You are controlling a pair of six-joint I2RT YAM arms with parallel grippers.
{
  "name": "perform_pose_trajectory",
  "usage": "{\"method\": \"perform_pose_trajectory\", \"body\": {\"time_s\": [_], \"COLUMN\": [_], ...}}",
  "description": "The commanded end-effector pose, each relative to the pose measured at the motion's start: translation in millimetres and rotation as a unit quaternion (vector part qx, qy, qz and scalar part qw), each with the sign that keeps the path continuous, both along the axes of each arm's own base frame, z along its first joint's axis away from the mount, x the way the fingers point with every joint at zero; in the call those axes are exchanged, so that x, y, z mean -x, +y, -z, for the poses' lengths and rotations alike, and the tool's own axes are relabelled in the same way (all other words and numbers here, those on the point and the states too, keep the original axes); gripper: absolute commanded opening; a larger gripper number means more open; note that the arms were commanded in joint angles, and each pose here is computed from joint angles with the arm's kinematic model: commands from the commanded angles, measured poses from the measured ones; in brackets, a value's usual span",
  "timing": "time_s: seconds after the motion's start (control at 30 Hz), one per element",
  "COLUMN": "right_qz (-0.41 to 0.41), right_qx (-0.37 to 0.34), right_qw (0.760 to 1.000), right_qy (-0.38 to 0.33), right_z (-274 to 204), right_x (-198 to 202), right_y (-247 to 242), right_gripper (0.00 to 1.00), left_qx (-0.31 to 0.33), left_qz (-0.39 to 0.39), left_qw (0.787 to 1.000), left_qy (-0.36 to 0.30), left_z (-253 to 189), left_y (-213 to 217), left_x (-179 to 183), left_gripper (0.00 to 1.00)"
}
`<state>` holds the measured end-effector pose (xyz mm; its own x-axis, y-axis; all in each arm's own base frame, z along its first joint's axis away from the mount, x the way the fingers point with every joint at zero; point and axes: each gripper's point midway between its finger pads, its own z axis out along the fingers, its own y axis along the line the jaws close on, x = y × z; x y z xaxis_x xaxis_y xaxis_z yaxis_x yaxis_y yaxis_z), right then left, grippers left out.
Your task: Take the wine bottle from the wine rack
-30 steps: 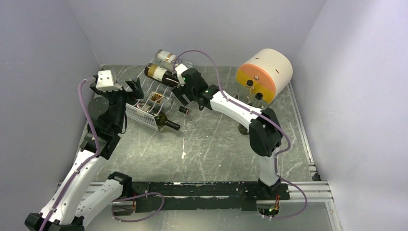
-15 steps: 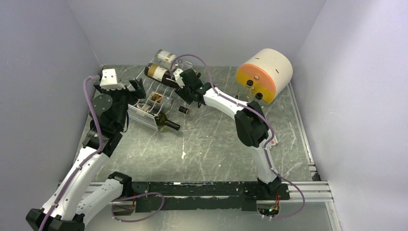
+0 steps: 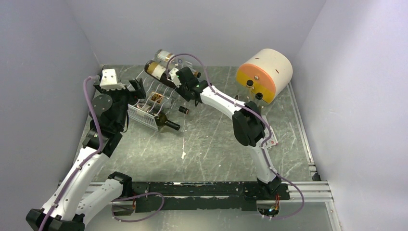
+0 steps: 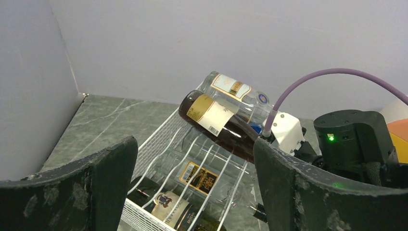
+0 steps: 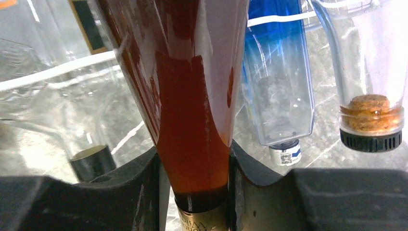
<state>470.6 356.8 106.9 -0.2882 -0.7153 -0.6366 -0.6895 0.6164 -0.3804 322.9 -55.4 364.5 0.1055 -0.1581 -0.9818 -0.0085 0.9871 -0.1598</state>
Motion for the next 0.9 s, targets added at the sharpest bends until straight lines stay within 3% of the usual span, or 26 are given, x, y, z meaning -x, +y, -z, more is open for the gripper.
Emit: {"method": "perform_pose_trajectory", "body": {"time_s": [0.0,0.2,0.57,0.87], "right_qz": [0.014,0.025,0.049,0.072], "right_qx": [-0.1,-0.2,-0.315,-0.35], "right_qw": [0.995,0.978,0.938,0.918], "right_qy": [-0.009,0.047,0.138,0.17], "right_z": [-67.4,-104.0,-143.7,-177.2], "right_x": [23.6,66.5,127.6,177.5], "right_y": [25.2,23.3,4.7,-37.0], "right_gripper": [0.0,0.0,0.0,0.0], "left_qx": [0.011,0.013,0.011,-0.017], "left_qz": [0.0,0.005,0.031,0.179], "left_qw": [1.0,1.0,0.999,0.982], "left_qy": [-0.023,-0.025,-0.029,-0.049], "left_z": [-18.3,-19.7,-22.4,-26.5], "left_y": [3.3,1.7,-7.2,-61.0], "left_x": [4.8,6.1,6.9,12.4], "left_gripper": [0.94,0.94,0.94,0.93]}}
